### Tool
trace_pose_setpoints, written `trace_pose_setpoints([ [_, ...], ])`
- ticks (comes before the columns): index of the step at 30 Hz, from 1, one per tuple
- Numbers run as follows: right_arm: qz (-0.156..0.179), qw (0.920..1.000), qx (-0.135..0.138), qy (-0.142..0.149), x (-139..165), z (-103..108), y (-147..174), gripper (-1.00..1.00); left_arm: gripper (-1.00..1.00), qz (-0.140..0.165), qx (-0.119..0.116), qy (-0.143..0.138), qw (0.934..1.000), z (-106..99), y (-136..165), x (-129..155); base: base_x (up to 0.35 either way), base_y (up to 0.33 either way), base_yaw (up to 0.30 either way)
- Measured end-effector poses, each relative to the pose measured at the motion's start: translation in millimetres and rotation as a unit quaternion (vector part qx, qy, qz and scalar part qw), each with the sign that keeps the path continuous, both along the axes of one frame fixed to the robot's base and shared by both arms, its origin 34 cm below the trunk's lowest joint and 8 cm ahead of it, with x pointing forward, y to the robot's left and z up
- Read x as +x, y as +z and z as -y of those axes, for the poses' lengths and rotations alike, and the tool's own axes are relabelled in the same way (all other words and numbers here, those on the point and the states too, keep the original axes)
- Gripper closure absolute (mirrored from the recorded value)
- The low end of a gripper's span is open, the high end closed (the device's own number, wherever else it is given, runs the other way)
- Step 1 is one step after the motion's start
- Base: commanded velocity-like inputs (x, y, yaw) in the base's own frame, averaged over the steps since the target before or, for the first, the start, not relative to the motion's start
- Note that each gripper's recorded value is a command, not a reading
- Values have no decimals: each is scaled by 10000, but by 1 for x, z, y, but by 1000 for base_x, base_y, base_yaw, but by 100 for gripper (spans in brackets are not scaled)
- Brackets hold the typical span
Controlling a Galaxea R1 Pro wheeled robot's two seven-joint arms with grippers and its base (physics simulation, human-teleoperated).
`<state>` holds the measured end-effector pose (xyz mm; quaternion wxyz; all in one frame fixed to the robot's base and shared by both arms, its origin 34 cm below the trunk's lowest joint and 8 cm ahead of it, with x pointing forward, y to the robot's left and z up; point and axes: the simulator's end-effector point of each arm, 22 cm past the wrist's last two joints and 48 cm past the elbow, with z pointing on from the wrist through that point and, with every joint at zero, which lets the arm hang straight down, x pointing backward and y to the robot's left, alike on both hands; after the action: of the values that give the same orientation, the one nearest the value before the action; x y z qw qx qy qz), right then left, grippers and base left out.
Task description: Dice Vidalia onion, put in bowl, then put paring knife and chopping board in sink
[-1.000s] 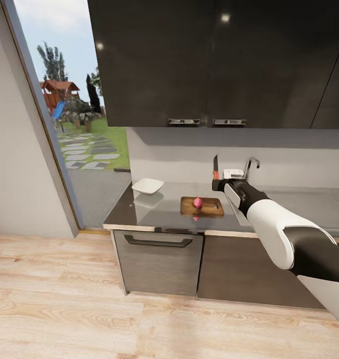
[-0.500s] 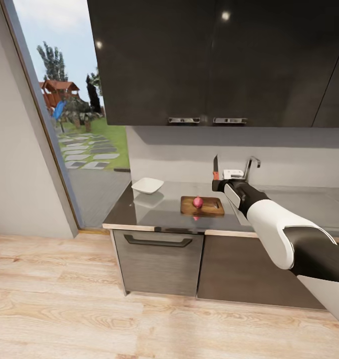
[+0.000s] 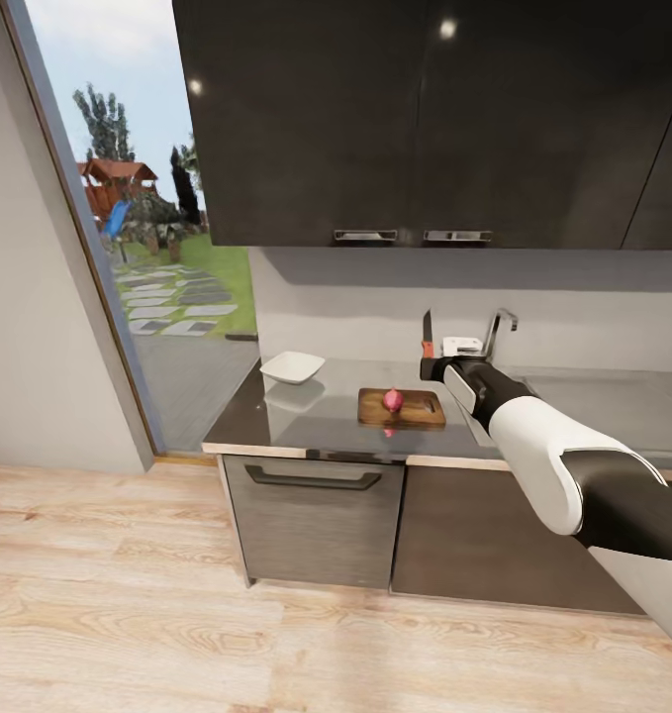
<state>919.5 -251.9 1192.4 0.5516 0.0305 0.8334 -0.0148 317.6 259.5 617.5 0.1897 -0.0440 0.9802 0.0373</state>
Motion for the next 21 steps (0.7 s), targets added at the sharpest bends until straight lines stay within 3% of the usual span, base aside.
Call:
trace_pose_setpoints([
  [21,-47,10000,4,15,5,-2,-21,100,-100,2,7,2,10000,-1,-16,6,0,0,0],
])
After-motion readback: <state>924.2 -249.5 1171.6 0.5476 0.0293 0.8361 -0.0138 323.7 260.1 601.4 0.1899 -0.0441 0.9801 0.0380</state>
